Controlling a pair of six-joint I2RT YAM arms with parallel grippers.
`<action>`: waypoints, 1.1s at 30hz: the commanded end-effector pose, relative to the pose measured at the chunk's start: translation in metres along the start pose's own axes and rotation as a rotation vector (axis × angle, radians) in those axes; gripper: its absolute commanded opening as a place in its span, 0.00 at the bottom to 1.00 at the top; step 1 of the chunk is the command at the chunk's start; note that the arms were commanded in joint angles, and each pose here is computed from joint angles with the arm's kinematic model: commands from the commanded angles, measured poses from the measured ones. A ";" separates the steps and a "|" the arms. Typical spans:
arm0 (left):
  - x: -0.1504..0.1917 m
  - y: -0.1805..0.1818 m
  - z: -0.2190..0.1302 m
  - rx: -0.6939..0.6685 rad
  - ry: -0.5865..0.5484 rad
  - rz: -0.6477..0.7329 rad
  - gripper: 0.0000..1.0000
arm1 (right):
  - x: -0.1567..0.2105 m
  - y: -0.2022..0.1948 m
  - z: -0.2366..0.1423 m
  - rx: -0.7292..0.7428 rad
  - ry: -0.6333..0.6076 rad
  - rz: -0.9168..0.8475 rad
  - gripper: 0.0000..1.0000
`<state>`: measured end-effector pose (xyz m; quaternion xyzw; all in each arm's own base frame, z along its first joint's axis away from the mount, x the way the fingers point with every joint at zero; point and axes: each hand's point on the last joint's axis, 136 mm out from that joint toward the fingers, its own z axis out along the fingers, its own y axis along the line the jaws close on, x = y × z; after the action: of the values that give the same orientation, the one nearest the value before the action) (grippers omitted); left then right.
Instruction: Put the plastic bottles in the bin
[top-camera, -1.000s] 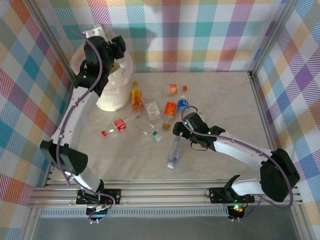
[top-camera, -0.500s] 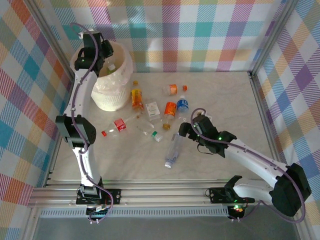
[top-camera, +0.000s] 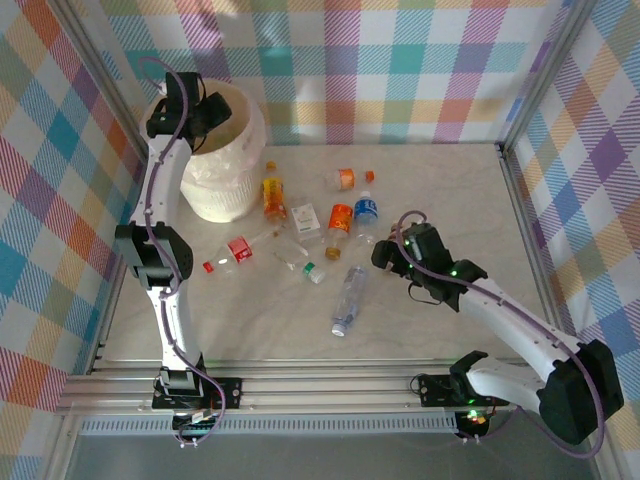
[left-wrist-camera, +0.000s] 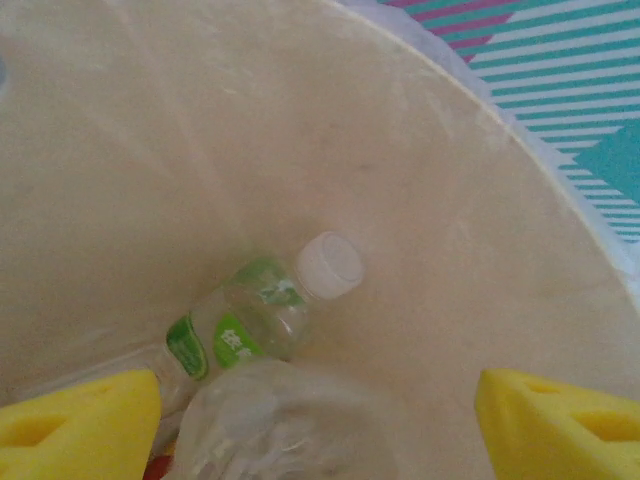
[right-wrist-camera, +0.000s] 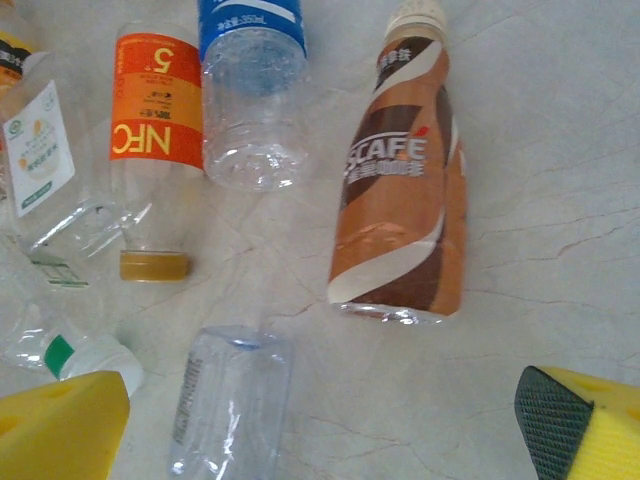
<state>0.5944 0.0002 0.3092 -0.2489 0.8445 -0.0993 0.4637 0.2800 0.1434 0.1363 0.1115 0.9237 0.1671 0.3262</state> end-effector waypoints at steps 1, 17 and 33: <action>-0.017 -0.016 -0.031 0.078 -0.016 -0.021 0.85 | 0.003 -0.003 0.007 0.005 0.053 -0.065 1.00; -0.026 -0.072 -0.129 0.462 -0.107 -0.019 1.00 | -0.002 -0.014 0.063 0.096 0.140 -0.006 0.93; 0.006 -0.090 -0.193 0.713 -0.052 -0.025 1.00 | 0.001 -0.034 0.112 0.196 0.152 -0.051 0.72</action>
<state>0.4811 -0.0811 0.4128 -0.1159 0.7723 -0.3522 0.5159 0.3326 0.1387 0.0338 0.1090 0.9654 0.0770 0.2240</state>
